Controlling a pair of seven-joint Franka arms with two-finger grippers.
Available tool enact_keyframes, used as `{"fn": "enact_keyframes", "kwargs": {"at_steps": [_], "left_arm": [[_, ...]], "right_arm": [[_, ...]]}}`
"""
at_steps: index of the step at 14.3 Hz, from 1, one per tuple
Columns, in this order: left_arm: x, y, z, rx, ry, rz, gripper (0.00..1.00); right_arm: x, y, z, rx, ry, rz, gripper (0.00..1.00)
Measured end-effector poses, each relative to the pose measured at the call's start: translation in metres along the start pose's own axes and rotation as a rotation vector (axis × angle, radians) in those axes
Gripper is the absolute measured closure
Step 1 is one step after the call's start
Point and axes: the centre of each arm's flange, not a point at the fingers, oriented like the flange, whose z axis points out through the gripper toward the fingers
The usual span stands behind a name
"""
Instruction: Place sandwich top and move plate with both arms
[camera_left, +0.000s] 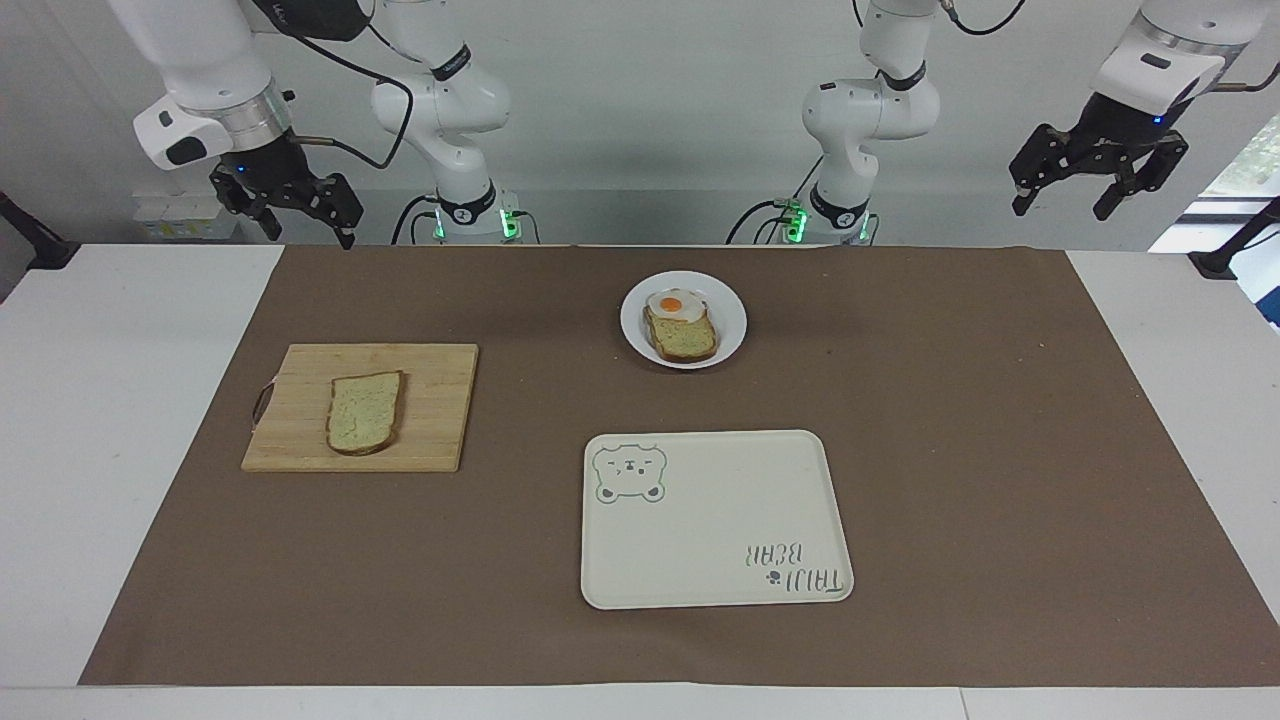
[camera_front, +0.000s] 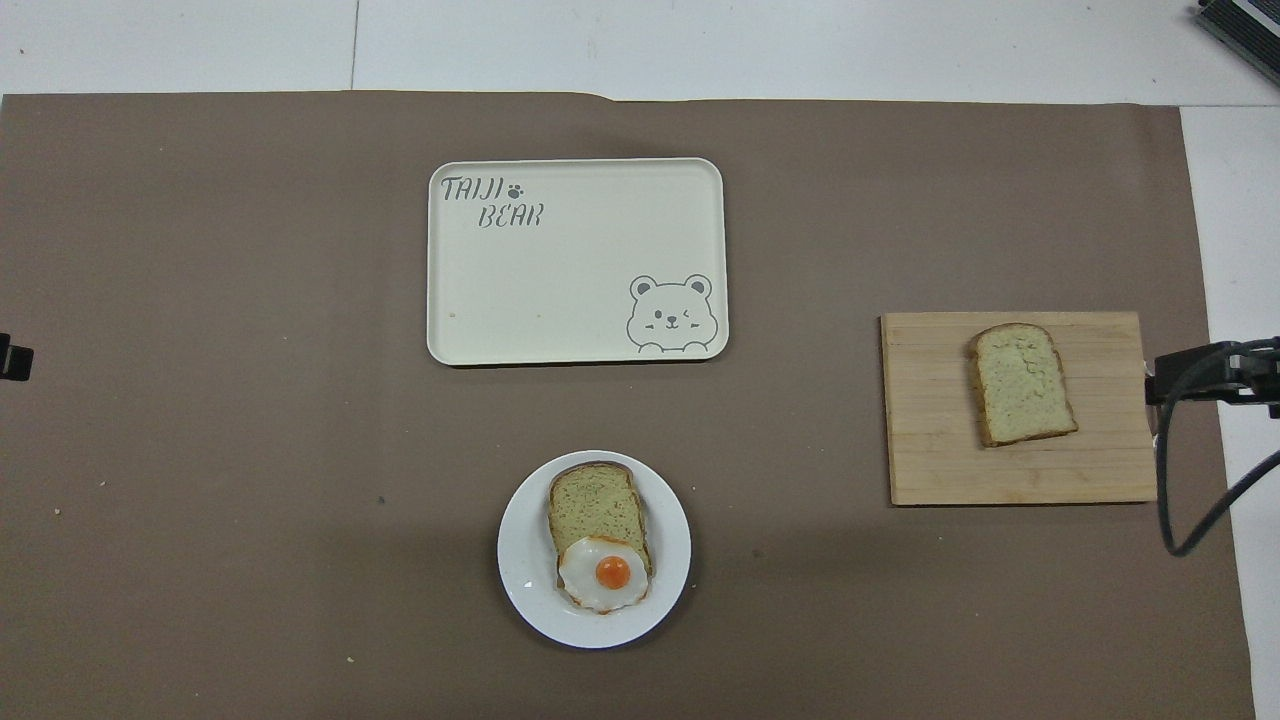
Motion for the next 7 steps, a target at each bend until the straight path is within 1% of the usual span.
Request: {"fn": "enact_keyframes", "kwargs": {"at_steps": [7], "left_arm": [[0.0000,0.0000,0.0000,0.000,0.000,0.000,0.00]], "right_arm": [[0.0001,-0.0030,-0.0016,0.000,0.008,-0.014,0.00]]}}
